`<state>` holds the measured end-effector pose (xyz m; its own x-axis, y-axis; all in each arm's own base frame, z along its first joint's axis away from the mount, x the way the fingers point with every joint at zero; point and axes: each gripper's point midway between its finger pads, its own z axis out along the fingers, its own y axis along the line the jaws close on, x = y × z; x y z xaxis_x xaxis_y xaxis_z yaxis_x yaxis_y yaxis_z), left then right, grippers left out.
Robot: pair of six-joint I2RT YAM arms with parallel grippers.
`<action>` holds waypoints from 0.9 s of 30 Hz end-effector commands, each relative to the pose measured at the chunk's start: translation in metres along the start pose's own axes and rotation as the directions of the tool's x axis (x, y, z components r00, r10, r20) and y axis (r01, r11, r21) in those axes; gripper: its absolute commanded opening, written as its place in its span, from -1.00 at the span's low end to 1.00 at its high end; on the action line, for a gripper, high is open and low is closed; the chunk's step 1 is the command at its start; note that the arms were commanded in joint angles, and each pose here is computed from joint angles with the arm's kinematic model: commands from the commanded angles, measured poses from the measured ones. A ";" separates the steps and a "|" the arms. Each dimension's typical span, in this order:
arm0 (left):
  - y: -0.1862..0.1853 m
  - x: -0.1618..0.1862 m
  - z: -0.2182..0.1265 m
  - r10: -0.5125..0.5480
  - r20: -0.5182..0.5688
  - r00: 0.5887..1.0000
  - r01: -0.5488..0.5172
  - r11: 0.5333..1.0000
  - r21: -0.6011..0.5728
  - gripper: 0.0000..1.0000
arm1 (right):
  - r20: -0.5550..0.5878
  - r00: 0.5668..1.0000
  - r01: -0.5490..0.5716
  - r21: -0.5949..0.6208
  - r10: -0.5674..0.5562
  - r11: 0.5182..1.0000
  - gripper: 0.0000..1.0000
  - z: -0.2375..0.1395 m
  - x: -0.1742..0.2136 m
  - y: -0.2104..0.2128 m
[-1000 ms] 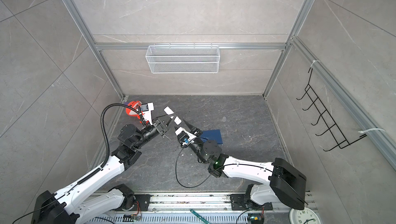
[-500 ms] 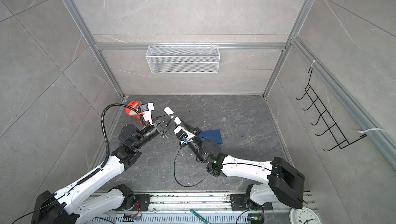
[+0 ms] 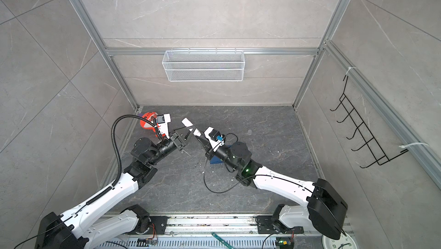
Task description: Place the letter into the envelope and seal it
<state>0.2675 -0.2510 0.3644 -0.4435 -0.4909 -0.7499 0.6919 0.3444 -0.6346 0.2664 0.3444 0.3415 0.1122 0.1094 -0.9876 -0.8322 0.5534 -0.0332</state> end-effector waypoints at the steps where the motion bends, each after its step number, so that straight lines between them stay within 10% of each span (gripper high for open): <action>1: -0.036 0.000 -0.004 0.115 -0.033 0.993 -0.110 0.984 0.141 -1.00 | -0.026 0.932 -0.357 -0.222 0.360 0.907 -0.98 0.000 -0.039 0.016; 7: -0.043 -0.001 -0.007 0.160 -0.027 0.987 -0.154 0.974 0.164 -1.00 | -0.038 0.830 -0.536 -0.335 0.557 0.775 -0.96 0.001 -0.055 0.012; 13: -0.042 -0.001 -0.006 0.161 -0.037 0.986 -0.153 0.975 0.158 -1.00 | -0.046 0.837 -0.527 -0.336 0.545 0.781 -0.85 0.002 -0.052 0.012; 21: -0.030 -0.003 -0.003 0.136 -0.027 0.990 -0.133 0.986 0.098 -1.00 | -0.095 0.989 -0.130 -0.181 0.115 0.975 0.19 -0.010 -0.028 0.024; 27: -0.022 -0.006 -0.001 0.092 -0.013 0.996 -0.091 0.994 0.062 -1.00 | -0.044 0.979 0.202 0.056 -0.200 0.978 0.39 -0.028 -0.023 0.007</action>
<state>0.2534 -0.2578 0.3645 -0.4182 -0.4122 -0.8095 0.7510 0.3444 -0.5634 0.2253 0.3423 0.3673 0.0616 0.0966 -0.9934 -0.8965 0.4429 -0.0125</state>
